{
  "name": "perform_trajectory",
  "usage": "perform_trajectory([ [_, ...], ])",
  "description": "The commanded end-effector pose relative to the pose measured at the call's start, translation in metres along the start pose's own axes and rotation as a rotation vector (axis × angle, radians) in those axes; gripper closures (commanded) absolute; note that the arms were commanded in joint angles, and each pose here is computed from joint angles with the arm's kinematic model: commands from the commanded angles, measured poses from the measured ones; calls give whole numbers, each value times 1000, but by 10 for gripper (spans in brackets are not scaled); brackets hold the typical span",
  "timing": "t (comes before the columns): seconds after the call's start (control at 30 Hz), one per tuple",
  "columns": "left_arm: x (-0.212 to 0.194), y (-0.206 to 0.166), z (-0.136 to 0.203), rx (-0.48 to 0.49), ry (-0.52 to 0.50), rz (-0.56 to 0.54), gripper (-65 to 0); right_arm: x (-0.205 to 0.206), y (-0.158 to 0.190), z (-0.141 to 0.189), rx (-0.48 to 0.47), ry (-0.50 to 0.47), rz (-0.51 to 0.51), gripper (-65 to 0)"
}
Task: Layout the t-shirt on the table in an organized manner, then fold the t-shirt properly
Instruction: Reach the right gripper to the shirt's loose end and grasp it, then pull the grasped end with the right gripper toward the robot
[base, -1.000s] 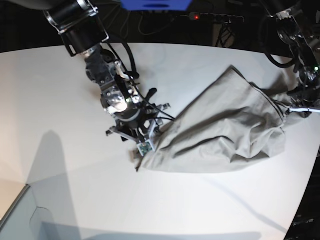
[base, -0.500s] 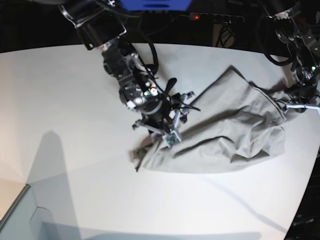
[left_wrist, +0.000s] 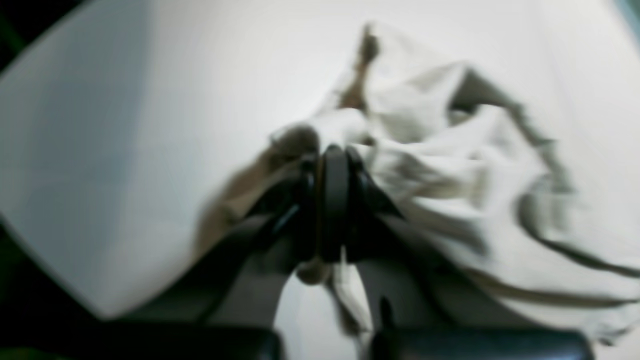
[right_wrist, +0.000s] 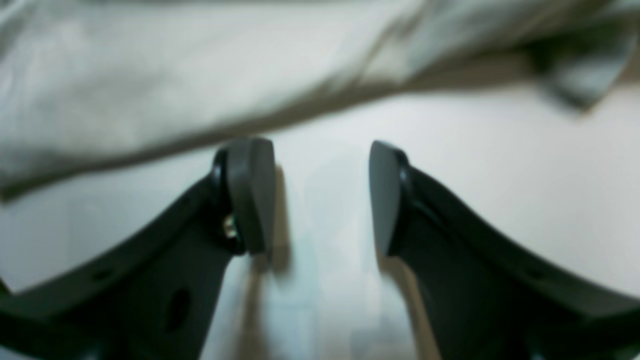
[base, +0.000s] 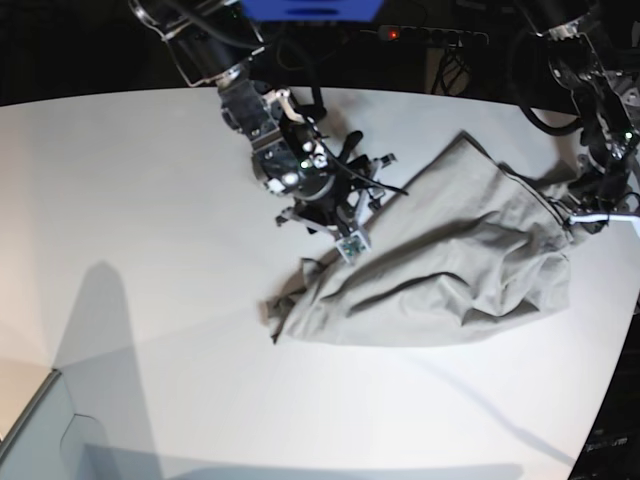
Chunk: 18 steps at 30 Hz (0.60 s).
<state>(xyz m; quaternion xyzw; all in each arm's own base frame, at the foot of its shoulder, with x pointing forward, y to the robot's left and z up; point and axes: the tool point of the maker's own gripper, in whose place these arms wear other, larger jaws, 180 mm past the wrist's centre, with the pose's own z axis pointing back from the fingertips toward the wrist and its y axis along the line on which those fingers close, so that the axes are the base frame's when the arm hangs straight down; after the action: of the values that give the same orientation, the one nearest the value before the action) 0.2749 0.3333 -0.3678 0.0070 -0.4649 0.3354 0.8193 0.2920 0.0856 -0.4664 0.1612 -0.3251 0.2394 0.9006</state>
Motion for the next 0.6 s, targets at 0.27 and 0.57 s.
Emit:
perform_trajectory([
  [0.27,-10,13,-10,22,31,16,0,9,18,1,41,-35,-12,-311],
  [0.57,-26,24,0,30,77,-50,0,12,43,1,89,-38,59,-311],
])
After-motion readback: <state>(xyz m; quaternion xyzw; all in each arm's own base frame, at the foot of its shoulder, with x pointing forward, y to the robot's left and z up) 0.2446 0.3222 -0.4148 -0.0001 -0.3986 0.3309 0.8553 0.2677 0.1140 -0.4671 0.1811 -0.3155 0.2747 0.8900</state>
